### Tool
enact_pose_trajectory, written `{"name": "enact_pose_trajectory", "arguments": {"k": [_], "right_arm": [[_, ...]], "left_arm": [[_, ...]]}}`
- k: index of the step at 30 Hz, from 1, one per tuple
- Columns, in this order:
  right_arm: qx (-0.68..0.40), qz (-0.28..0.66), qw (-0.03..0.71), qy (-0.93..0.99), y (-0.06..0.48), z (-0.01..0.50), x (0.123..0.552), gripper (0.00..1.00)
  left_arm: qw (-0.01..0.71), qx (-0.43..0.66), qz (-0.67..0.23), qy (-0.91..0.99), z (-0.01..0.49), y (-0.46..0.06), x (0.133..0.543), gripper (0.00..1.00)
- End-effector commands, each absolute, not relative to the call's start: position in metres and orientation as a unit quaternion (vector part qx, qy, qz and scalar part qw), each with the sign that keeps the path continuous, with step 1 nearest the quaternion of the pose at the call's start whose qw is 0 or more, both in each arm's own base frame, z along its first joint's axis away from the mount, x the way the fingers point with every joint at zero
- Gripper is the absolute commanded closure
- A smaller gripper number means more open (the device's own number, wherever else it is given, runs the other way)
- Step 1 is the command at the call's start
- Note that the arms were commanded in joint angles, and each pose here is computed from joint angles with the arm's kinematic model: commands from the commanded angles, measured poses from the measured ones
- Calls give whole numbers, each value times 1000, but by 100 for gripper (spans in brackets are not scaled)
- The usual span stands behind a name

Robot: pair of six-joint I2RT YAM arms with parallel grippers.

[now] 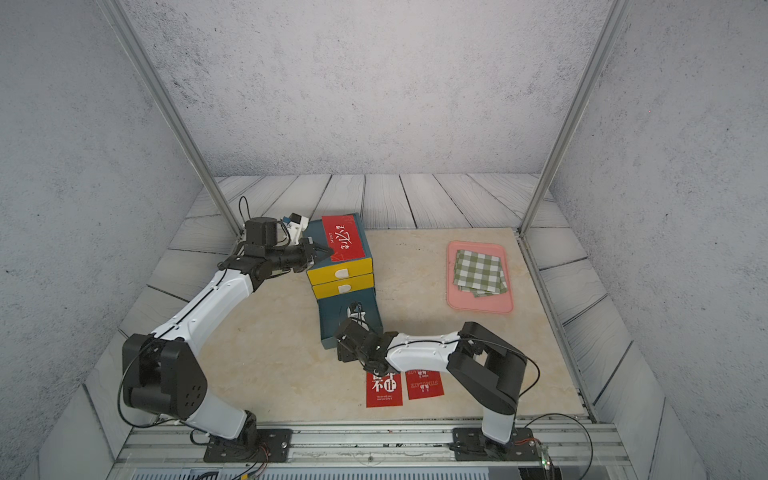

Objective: Take the postcards out of the drawer
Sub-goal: Close the drawer in the storage box.

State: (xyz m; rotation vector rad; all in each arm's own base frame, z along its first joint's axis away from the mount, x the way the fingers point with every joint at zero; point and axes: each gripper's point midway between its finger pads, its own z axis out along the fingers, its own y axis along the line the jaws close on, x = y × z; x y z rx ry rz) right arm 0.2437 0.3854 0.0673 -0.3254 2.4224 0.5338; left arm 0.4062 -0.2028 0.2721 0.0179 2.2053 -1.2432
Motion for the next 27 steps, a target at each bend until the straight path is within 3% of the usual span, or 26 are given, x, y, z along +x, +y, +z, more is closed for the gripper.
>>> {"name": "enact_pose_trajectory", "arguments": {"k": [1, 13, 27], "right_arm": [[-126, 188, 343, 911, 393, 70, 257, 29], [-135, 184, 352, 908, 404, 65, 268, 29], [-133, 188, 360, 904, 395, 59, 290, 29]], "left_arm": [[327, 18, -477, 816, 302, -197, 393, 98], [387, -6, -448, 806, 358, -155, 330, 98], [336, -22, -415, 845, 317, -138, 247, 97]]}}
